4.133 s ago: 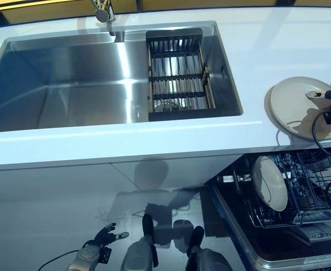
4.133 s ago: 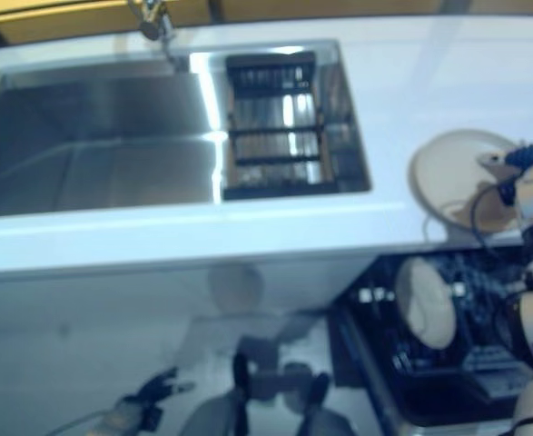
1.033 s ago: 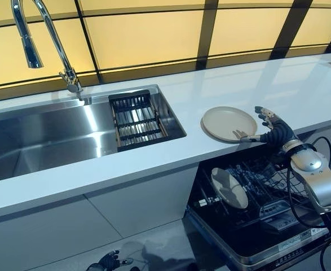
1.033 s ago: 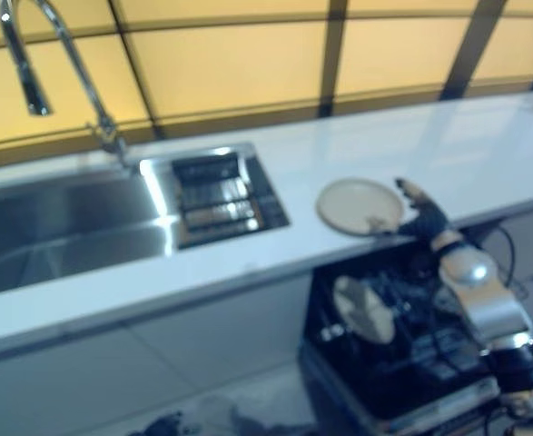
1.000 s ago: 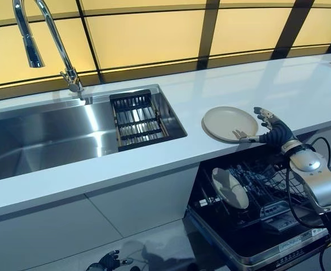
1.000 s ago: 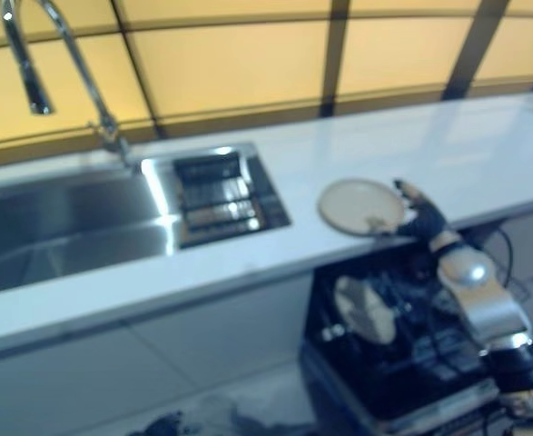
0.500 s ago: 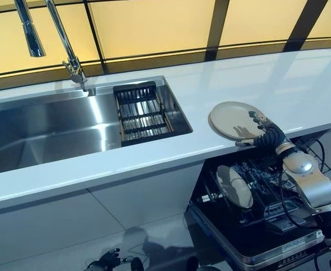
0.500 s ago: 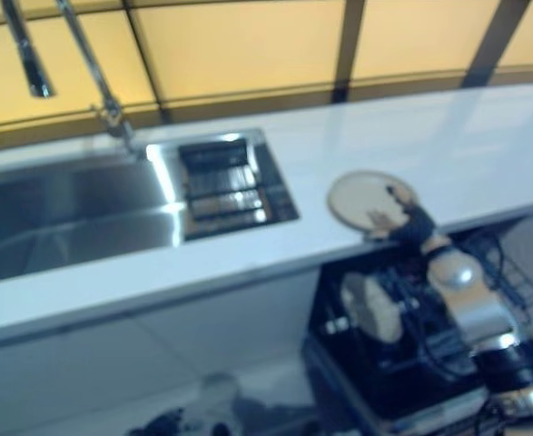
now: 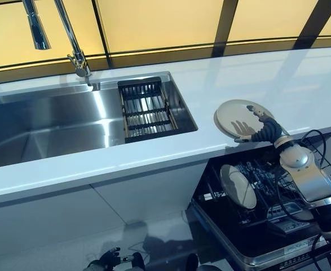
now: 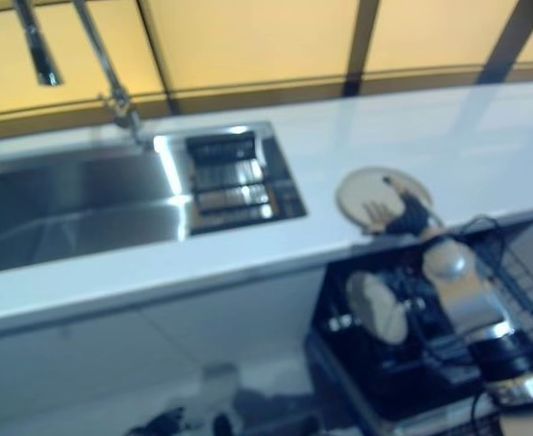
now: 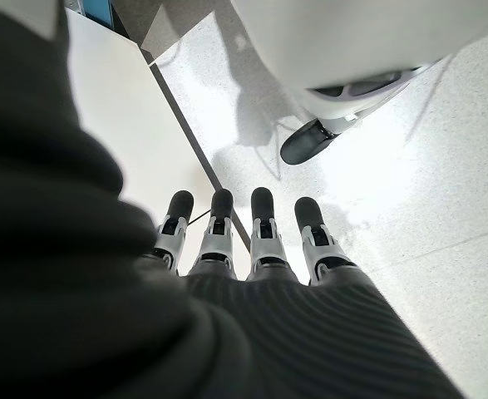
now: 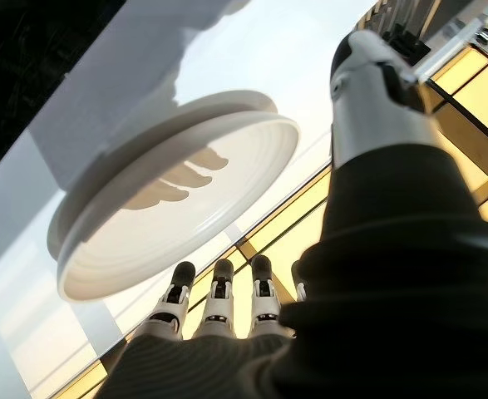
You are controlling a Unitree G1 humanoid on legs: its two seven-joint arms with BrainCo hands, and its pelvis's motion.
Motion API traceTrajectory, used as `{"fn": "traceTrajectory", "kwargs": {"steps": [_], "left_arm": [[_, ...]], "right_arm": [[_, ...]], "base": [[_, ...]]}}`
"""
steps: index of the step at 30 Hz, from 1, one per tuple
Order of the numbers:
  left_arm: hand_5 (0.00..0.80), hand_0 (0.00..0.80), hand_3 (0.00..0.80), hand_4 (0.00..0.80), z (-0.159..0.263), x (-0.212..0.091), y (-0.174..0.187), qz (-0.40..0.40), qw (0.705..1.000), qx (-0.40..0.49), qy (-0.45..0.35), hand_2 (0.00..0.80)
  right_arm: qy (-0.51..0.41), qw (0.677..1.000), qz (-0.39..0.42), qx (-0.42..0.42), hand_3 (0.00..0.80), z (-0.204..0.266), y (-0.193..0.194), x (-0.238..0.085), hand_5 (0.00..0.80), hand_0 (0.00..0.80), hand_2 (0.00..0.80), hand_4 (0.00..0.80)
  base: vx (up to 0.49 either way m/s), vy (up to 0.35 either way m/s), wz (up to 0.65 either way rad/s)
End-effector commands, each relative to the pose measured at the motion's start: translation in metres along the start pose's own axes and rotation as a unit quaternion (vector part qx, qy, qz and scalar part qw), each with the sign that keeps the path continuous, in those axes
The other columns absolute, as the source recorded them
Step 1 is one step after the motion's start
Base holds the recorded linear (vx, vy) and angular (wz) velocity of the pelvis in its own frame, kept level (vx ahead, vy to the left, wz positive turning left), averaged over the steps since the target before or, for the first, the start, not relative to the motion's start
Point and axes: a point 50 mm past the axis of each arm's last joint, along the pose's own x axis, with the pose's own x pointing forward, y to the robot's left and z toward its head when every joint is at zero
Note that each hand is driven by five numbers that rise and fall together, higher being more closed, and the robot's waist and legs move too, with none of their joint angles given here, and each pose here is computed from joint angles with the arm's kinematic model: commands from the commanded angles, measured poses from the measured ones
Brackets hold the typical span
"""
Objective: Take plates into dishwasher
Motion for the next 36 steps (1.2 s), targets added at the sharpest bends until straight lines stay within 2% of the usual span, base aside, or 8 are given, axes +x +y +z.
{"fn": "traceTrajectory", "kwargs": {"steps": [1, 6, 36], "left_arm": [[0.0, 0.0, 0.0, 0.0, 0.024, 0.001, 0.022, 0.02, 0.998, 0.046, -0.029, 0.0], [0.0, 0.0, 0.0, 0.0, 0.025, 0.001, 0.021, 0.02, 0.998, 0.047, -0.032, 0.0], [0.0, 0.0, 0.0, 0.0, 0.037, 0.002, 0.026, 0.022, 0.997, 0.051, -0.044, 0.0]], "right_arm": [[-0.048, 0.996, -0.05, -0.05, 0.0, 0.031, -0.029, 0.011, 0.0, 0.0, 0.0, 0.0], [-0.047, 0.993, -0.057, -0.094, 0.0, 0.032, -0.032, 0.01, 0.0, 0.0, 0.0, 0.0], [0.004, 0.993, 0.018, -0.114, 0.0, 0.022, -0.013, 0.013, 0.0, 0.0, 0.0, 0.0]], "base": [[0.0, 0.0, 0.0], [0.0, 0.0, 0.0], [0.0, 0.0, 0.0]]}}
